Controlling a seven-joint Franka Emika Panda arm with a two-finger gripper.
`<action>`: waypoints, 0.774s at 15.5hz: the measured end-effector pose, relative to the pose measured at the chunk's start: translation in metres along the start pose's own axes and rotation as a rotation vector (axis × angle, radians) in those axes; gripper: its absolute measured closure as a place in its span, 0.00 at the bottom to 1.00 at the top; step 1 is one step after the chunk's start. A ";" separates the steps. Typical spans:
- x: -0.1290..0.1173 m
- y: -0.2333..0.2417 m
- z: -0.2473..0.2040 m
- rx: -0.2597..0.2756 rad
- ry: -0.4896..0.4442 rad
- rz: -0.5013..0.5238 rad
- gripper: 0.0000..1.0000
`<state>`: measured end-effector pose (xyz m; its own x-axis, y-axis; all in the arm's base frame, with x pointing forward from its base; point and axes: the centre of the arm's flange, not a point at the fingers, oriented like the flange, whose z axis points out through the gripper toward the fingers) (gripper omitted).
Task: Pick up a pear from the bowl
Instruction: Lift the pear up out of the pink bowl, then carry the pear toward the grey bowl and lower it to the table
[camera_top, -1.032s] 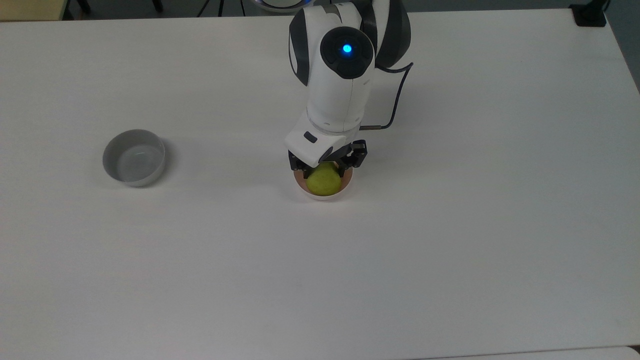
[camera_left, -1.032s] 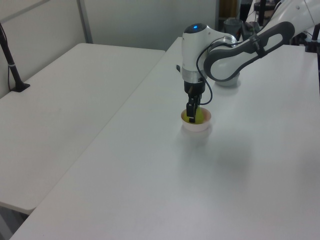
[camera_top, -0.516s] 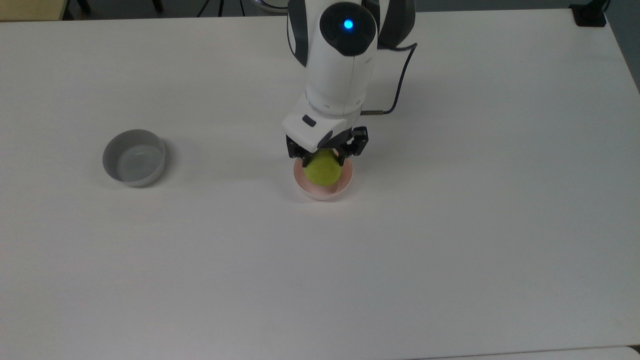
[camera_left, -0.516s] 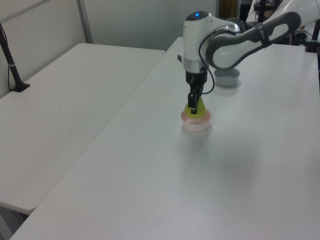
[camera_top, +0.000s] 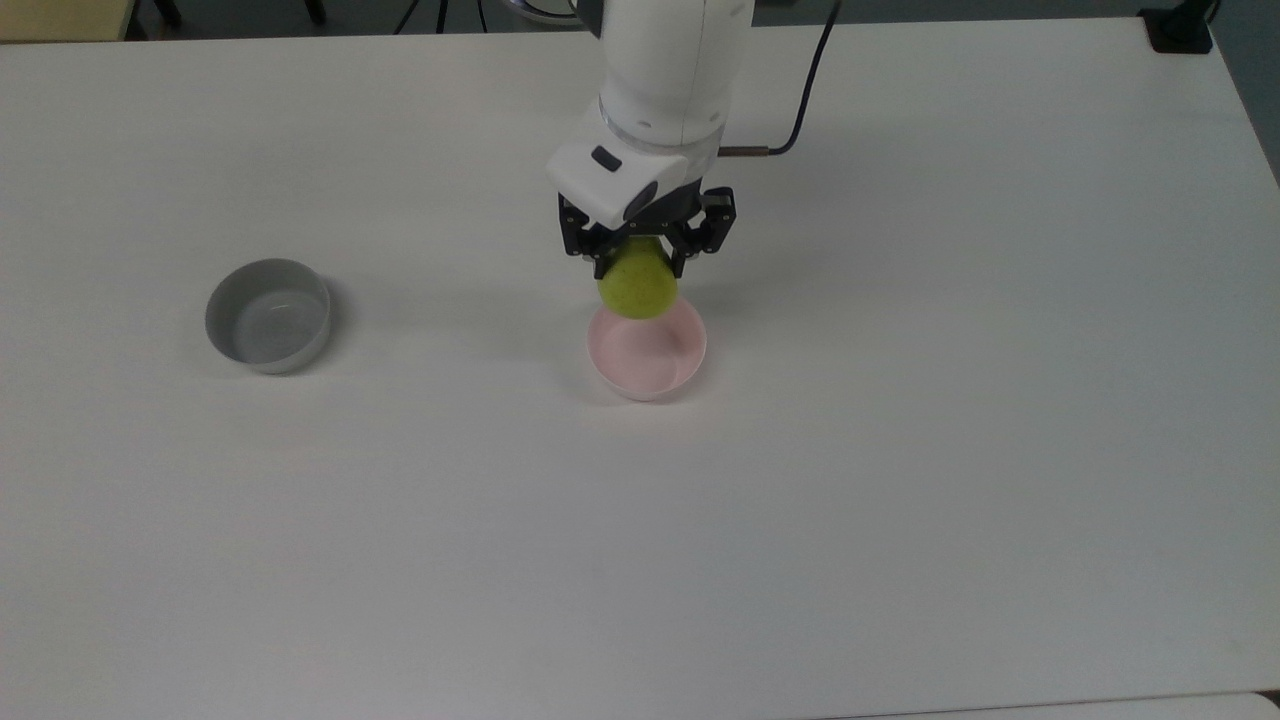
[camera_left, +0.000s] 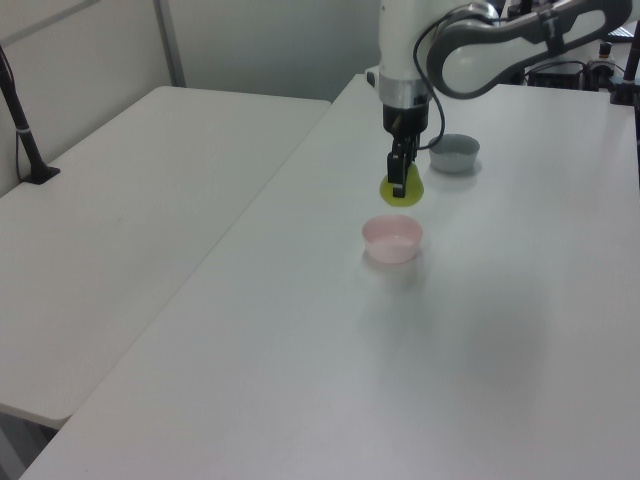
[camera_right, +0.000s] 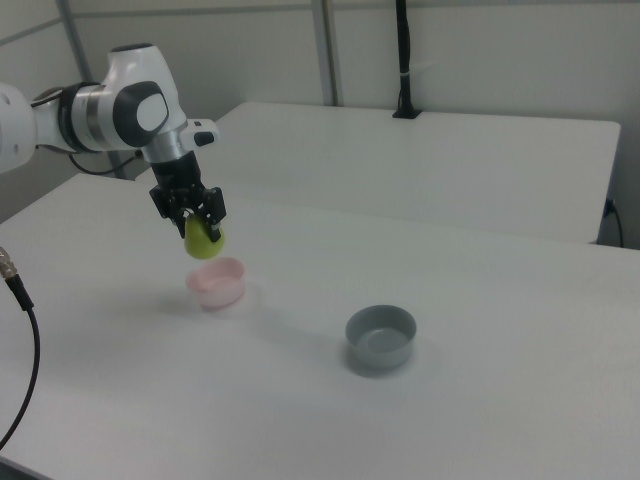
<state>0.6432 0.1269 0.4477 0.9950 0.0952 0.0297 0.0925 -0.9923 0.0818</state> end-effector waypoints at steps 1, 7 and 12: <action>-0.001 0.002 -0.004 0.000 0.000 0.002 0.30; 0.000 0.046 0.002 -0.009 -0.012 0.030 0.30; -0.002 0.115 0.009 -0.013 -0.024 0.048 0.30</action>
<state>0.6525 0.0122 0.4483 0.9989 0.0456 0.0100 0.0445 -0.9946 0.0934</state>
